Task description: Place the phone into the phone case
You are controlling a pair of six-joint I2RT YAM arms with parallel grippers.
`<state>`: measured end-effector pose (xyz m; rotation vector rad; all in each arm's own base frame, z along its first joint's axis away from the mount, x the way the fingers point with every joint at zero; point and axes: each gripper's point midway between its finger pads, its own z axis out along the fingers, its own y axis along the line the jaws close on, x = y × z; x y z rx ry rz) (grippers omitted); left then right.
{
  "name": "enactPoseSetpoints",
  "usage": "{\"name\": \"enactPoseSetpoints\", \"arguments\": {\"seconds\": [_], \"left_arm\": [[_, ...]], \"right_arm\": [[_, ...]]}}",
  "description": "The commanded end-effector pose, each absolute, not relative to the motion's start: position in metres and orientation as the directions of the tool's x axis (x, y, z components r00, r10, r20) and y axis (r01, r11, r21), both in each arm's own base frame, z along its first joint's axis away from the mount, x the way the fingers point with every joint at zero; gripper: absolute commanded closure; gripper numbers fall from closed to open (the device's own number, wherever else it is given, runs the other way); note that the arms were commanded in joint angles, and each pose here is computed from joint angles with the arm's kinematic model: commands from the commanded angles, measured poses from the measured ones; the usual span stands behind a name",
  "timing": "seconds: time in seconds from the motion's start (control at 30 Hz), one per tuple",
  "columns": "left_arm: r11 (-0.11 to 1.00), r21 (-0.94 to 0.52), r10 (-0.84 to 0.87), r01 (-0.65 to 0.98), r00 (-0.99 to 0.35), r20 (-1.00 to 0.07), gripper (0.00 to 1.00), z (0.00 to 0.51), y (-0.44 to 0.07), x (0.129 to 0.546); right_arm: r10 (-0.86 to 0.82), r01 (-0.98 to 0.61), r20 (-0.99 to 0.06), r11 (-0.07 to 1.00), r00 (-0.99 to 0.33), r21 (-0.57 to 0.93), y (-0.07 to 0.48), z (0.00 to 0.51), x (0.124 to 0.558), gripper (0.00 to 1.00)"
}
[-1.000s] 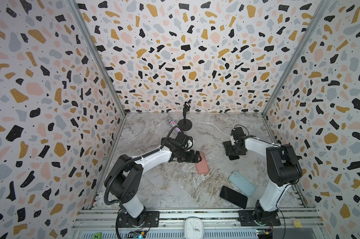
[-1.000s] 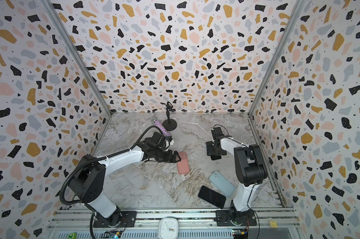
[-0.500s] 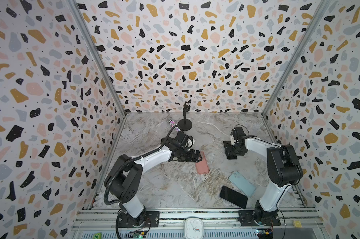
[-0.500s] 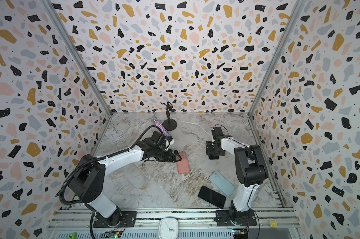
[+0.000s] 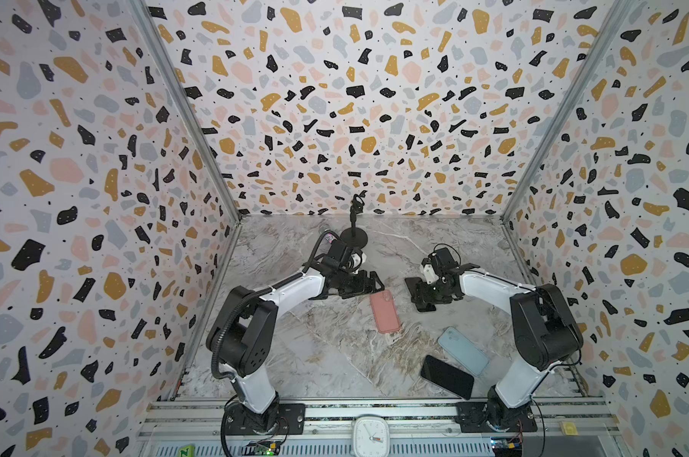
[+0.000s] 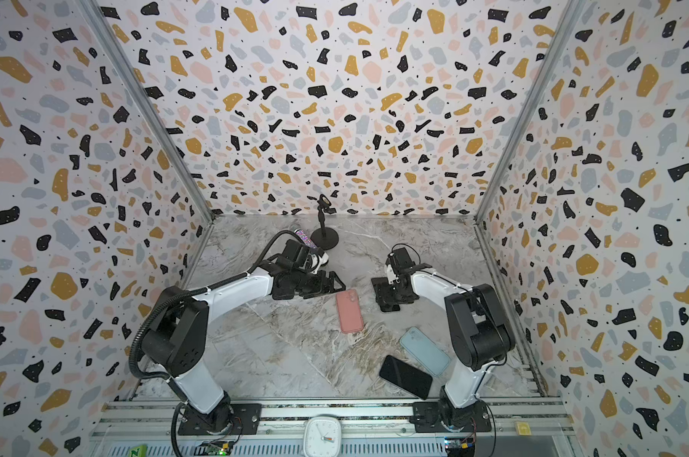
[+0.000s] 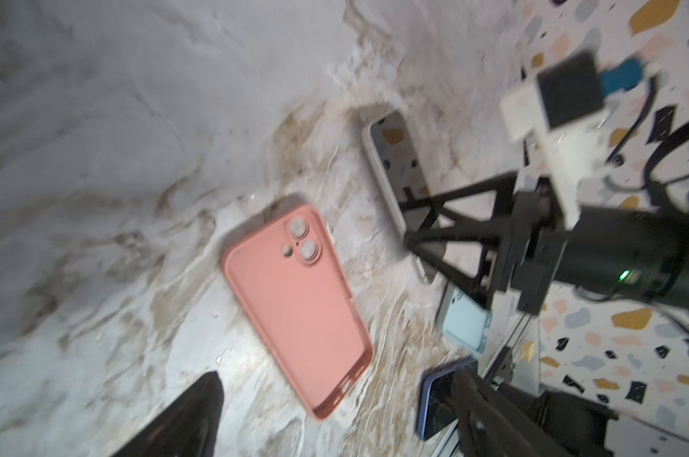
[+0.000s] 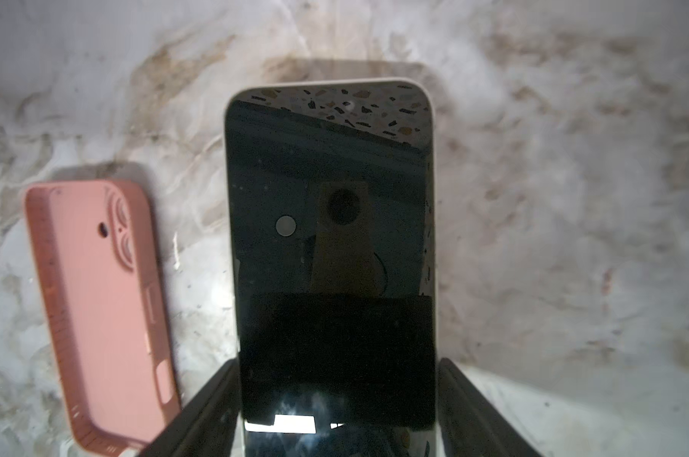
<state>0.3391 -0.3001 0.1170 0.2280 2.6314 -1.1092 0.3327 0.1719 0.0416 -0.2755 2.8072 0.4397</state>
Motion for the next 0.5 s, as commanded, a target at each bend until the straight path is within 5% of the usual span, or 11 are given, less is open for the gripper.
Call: {"name": "enactPoseSetpoints", "arguments": {"seconds": [0.0,0.47], "left_arm": [[0.618,-0.748,-0.008,0.243,-0.949,-0.314,0.12,0.134,-0.328,0.357],[0.597,-0.788,-0.031,0.149,-0.978,-0.208,0.31,0.096,-0.389,0.403]], "right_arm": [[-0.135,-0.269,-0.368,0.900,-0.920,0.342,0.190,0.062,0.332,0.41],[-0.100,-0.274,-0.380,0.857,-0.919,0.437,0.192,0.055,0.315,0.42]]}}
